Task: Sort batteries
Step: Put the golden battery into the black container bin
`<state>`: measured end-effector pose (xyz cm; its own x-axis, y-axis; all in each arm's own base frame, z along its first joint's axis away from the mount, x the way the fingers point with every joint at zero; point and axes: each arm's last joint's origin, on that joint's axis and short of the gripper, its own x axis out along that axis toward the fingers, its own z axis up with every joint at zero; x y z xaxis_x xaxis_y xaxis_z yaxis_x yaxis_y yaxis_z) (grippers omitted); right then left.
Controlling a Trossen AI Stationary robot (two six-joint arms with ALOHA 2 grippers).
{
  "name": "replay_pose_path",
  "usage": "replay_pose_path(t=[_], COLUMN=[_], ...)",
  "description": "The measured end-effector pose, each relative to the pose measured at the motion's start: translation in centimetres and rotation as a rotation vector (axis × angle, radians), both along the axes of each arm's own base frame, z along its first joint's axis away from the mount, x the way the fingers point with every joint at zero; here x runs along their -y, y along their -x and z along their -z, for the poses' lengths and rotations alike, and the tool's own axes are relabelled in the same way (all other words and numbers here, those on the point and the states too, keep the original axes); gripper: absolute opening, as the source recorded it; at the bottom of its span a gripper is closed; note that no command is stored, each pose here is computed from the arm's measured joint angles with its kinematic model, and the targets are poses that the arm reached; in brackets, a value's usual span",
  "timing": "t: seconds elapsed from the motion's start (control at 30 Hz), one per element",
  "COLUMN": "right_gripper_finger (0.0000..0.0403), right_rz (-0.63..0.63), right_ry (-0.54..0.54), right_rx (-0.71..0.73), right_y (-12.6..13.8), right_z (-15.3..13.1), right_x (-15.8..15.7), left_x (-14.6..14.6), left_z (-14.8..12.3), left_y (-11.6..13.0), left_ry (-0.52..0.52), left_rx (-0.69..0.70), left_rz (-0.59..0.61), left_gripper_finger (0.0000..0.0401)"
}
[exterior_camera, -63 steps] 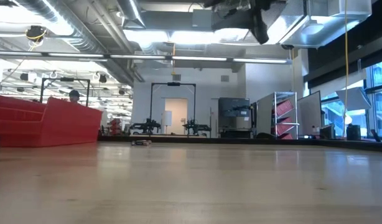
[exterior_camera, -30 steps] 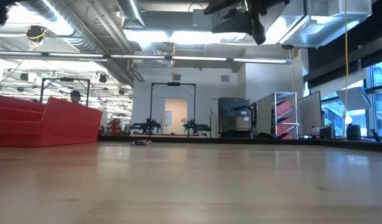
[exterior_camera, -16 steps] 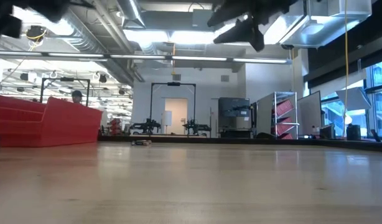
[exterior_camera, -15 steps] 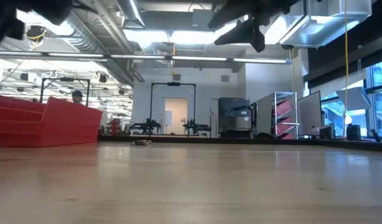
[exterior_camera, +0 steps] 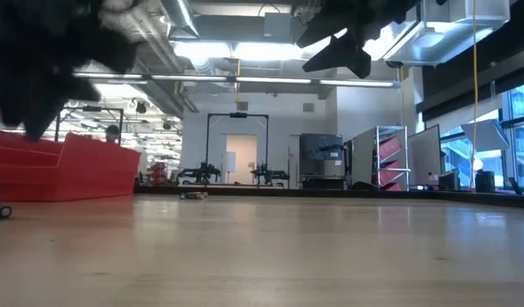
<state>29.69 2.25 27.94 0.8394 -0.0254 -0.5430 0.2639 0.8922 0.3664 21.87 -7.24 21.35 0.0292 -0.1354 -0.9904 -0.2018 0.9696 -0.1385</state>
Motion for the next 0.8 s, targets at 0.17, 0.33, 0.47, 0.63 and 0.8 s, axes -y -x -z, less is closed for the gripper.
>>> replay_pose_path(t=[0.17,0.33,0.47,0.63,0.8], right_gripper_finger=[0.0205,0.0205,0.0205,0.0205,0.0205], right_rz=[0.002,0.019,0.042,0.068,0.093], right_ry=[-0.039,-0.063,-0.100,-0.153,-0.194], right_rx=[-0.005,-0.019,-0.019,-0.018,-0.017], right_y=[0.0,0.1,0.1,0.1,0.1], right_z=[0.0,0.2,0.2,0.2,0.2], right_x=[-0.1,0.0,-0.1,-0.1,-0.1], left_x=[-0.6,0.0,0.9,1.6,2.0], left_z=[3.1,5.2,6.1,7.6,8.6], left_y=[1.8,2.0,1.8,2.7,3.9], left_ry=[-0.039,-0.027,-0.064,-0.144,-0.178], left_rx=[-0.118,-0.022,0.107,0.173,0.179], left_rz=[-0.009,0.094,0.210,0.271,0.306], left_gripper_finger=[0.0223,0.0243,0.0228,0.0212,0.0202])
